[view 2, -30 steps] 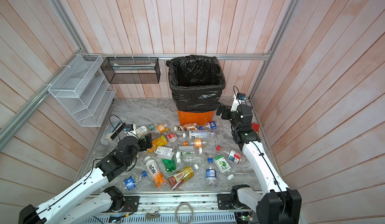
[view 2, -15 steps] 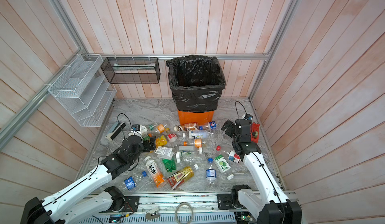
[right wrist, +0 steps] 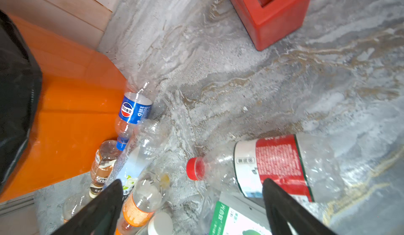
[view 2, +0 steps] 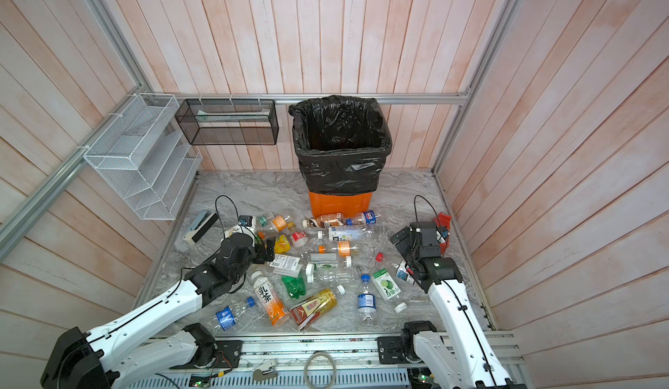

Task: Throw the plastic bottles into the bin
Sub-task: 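Lower the right gripper from the bin toward the red-label clear bottle, then close the right gripper on the red-label clear bottle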

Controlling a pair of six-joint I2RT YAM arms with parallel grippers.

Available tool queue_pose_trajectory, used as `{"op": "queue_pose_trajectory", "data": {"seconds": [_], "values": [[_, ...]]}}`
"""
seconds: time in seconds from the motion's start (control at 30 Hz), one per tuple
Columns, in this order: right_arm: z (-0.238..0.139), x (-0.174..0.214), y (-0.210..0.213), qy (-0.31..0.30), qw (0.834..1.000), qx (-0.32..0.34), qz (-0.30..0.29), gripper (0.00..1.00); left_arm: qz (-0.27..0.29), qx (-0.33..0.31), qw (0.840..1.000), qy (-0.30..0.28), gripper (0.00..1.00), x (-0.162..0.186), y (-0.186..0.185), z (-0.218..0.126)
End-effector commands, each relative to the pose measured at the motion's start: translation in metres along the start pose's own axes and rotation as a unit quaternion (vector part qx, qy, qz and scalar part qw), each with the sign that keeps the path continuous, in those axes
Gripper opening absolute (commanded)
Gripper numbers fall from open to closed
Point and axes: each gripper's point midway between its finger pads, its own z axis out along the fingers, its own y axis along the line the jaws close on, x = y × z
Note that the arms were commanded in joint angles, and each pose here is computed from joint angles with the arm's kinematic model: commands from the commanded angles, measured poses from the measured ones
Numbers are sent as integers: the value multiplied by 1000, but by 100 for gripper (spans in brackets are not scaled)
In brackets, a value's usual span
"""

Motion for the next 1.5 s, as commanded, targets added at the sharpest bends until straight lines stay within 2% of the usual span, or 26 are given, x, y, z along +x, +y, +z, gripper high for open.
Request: {"op": "queue_pose_trajectory", "data": {"seconds": [0.0,0.13,0.5,1.1,1.47], "values": [[-2,20,-27,44,997,52,27,99,21,9,1000,0,99,5,-5,5],[3,31,-43,60,994,82,30,99,28,8,1000,3,100,7,-6,9],[30,50,-54,82,992,84,36,94,39,5,999,11,100,16,-6,17],[73,38,-52,64,992,108,-7,93,47,-2,999,14,100,17,-3,18],[99,37,-49,68,991,113,-27,80,53,-12,998,15,100,14,-1,18]]}}
